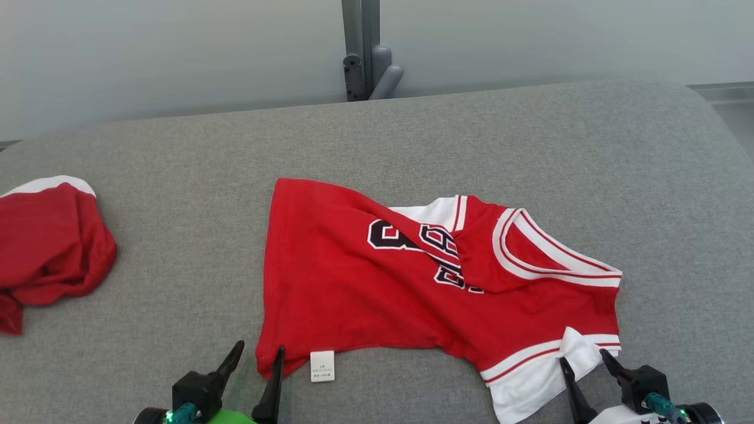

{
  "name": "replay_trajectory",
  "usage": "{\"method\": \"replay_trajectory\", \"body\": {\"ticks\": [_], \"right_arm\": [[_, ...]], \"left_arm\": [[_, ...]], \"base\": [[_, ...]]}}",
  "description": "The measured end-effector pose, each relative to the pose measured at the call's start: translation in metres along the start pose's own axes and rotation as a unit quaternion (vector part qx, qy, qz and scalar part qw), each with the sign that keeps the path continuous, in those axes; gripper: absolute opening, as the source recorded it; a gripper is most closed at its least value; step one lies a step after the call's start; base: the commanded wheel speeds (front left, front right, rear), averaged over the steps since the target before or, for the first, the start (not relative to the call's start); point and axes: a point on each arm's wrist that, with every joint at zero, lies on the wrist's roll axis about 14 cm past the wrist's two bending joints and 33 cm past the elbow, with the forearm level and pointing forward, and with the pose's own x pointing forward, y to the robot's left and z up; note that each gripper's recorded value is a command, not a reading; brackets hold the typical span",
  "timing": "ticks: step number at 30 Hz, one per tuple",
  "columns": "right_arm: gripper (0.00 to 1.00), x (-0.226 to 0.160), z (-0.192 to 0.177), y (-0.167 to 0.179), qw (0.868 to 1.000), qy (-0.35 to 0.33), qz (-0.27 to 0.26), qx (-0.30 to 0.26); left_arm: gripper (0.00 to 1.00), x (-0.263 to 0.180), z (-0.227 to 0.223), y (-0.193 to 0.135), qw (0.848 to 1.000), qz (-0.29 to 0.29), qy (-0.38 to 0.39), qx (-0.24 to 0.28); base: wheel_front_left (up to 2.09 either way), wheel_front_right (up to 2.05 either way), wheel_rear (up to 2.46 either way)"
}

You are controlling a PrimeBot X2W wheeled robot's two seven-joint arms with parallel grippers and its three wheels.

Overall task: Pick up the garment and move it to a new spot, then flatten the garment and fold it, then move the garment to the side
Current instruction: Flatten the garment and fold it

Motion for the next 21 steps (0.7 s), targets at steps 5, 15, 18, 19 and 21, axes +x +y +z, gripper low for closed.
{"method": "replay_trajectory", "body": {"ticks": [5,15,18,19,21], "right_arm": [[1.00,0.000,-0.004,0.002,1.000,0.006,0.002,0.009],[0.67,-0.002,-0.008,0.007,1.000,0.012,0.006,0.026],[0.49,-0.002,-0.008,0.006,0.999,0.011,0.005,0.030],[0.49,-0.003,-0.008,0.006,0.999,0.010,0.005,0.030],[0.48,-0.002,-0.007,0.006,0.999,0.009,0.004,0.033]], "left_arm": [[1.00,0.000,-0.001,0.000,1.000,0.001,0.000,-0.003],[1.00,0.000,-0.009,-0.010,1.000,-0.015,0.014,-0.014],[1.00,-0.001,-0.013,-0.010,0.999,-0.016,0.025,-0.013],[1.00,-0.002,-0.015,-0.009,0.999,-0.016,0.030,-0.012],[1.00,-0.002,-0.016,-0.009,0.999,-0.017,0.032,-0.013]], "base": [[0.00,0.00,0.00],[0.00,0.00,0.00],[0.00,0.00,0.00],[0.00,0.00,0.00],[0.00,0.00,0.00]]}}
